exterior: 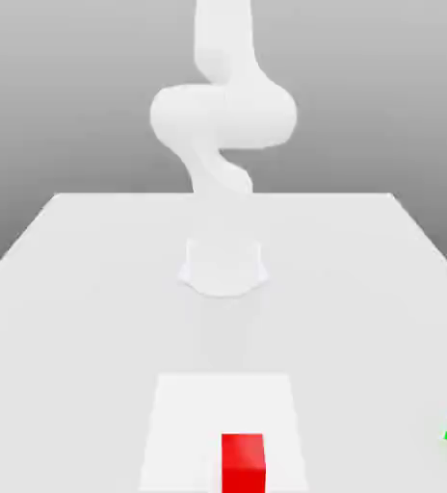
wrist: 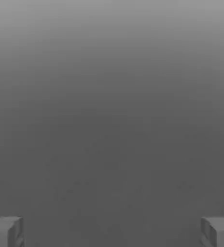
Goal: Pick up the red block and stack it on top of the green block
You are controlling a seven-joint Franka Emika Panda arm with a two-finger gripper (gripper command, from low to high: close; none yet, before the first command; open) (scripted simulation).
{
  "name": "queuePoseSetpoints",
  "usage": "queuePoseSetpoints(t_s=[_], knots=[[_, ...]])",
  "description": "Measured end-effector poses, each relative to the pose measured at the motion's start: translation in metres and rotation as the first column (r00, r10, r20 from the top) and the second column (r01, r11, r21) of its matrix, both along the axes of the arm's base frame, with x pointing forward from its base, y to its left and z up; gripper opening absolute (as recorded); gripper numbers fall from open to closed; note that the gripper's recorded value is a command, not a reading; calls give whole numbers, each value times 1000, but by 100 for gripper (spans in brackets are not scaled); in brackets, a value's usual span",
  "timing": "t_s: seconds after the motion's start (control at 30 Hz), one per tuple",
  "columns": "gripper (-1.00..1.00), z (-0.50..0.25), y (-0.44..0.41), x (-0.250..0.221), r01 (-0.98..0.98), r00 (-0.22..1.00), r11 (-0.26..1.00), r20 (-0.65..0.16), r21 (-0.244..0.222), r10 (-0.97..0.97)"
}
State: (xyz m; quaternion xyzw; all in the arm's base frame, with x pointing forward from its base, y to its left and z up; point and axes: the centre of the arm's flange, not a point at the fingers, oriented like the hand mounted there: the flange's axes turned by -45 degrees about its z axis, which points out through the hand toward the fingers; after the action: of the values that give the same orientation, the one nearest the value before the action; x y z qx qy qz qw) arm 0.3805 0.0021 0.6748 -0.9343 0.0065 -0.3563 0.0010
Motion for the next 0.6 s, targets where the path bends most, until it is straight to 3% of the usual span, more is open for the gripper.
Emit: queuePoseSetpoints(t_s=[0.3, 0.6], knots=[[0, -153, 7, 92, -3, 967, 1000, -257, -8, 1], [0, -322, 14, 124, -12, 871, 1000, -492, -7, 7]])
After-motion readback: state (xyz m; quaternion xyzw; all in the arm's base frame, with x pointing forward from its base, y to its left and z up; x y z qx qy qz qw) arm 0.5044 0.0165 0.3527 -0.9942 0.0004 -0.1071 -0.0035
